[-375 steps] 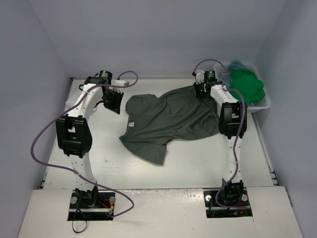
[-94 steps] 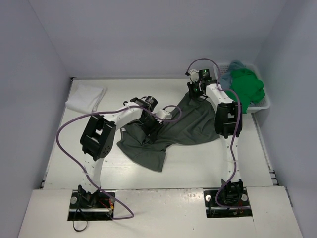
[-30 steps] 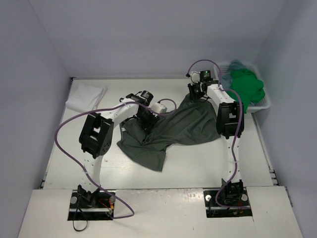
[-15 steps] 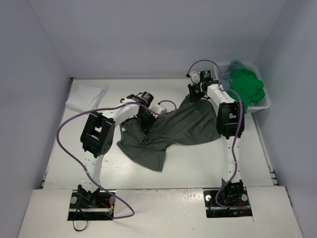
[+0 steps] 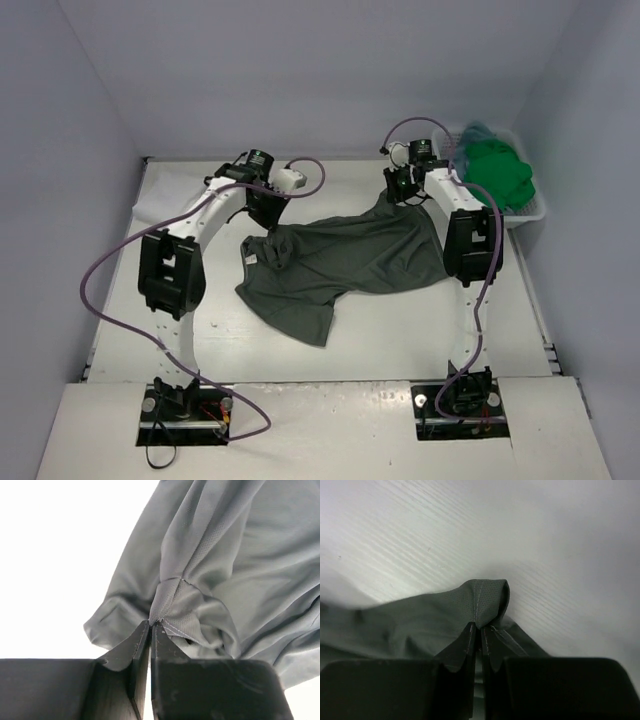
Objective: Fold and stack the t-shirts
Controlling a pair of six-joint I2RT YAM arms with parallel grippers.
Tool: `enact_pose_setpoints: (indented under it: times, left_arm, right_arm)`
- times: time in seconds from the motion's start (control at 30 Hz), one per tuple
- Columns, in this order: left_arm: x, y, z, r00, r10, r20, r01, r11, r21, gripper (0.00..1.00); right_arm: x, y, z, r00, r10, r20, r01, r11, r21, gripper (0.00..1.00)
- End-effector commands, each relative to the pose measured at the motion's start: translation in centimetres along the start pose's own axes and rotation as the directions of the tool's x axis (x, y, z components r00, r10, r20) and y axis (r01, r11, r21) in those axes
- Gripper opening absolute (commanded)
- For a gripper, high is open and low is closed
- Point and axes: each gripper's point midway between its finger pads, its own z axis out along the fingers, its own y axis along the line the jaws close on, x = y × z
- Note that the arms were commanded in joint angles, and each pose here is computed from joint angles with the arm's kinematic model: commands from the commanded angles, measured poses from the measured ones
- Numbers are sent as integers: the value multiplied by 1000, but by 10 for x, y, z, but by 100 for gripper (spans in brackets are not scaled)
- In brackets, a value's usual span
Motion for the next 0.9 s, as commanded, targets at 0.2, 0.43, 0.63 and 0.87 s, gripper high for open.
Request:
enact_pose_setpoints:
  times: [0.2, 0.43, 0.63, 0.87]
  left_arm:
    - [-24, 6, -59, 992, -3, 129, 10, 999, -54, 0]
    - [-46, 9, -80, 980, 6, 197, 10, 997, -80, 0]
    - [-66, 7, -102, 967, 4, 254, 19, 996, -87, 0]
    - [-96, -20, -108, 940, -47, 337, 23, 997, 75, 9]
  right_arm:
    - [-60, -7, -81, 986, -60, 154, 46, 994, 98, 0]
    - [-73, -12, -121, 976, -91, 196, 59, 985, 161, 0]
    - [-85, -18, -176, 959, -121, 256, 58, 969, 241, 0]
    - [-77, -34, -215, 954, -122, 276, 30, 948, 316, 0]
